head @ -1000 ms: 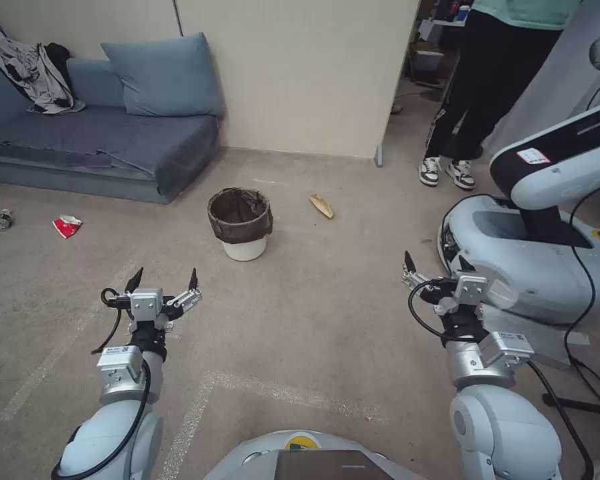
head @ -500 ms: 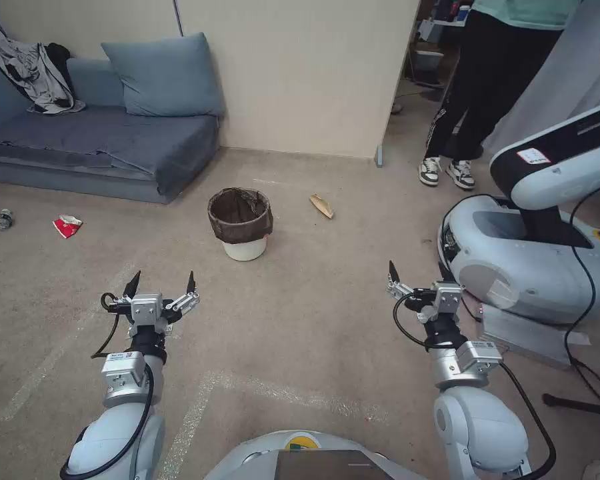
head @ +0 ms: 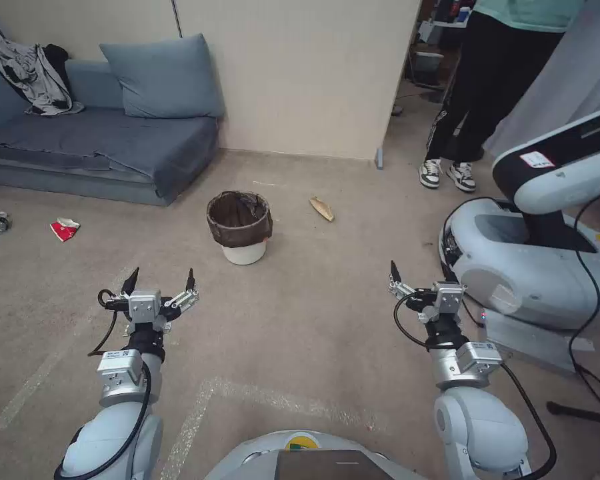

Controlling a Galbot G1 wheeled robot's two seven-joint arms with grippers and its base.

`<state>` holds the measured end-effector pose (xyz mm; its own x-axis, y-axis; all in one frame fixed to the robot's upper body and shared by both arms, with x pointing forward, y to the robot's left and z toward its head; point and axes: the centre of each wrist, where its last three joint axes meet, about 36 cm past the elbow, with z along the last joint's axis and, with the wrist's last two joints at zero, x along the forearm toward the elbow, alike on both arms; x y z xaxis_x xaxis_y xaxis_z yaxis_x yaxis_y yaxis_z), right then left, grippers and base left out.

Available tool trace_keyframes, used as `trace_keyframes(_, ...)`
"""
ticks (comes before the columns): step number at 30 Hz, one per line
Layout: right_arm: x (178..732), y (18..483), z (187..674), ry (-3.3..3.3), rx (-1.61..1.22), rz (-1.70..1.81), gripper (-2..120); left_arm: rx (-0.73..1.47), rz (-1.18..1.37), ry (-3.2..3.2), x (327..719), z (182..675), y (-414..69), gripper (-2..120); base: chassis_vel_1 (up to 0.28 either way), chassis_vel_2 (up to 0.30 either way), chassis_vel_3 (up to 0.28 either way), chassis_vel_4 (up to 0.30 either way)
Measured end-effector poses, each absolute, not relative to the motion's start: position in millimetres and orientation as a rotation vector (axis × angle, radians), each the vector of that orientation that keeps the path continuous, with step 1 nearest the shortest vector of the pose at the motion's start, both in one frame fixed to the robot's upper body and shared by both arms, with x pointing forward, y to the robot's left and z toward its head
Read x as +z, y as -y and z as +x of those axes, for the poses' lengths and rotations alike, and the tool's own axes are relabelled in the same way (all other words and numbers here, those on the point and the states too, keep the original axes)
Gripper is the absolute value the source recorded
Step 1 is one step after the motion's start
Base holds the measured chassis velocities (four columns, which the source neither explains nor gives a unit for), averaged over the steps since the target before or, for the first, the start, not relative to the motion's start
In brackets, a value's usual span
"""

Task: Pick up the trash bin, then pick up the garbage from the floor and place it into the trash bin.

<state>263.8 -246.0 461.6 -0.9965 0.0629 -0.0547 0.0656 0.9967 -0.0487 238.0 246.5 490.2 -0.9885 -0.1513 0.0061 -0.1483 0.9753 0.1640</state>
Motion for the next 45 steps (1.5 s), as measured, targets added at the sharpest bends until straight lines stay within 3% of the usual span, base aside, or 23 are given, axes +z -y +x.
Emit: trace_keyframes(45,462.4,245.3,263.6,-3.089,-0.078,0.085,100,-0.209,0.226,3.110,495.6,236.9,-244.9,100,-0.204,0.197,0.202,-0.203)
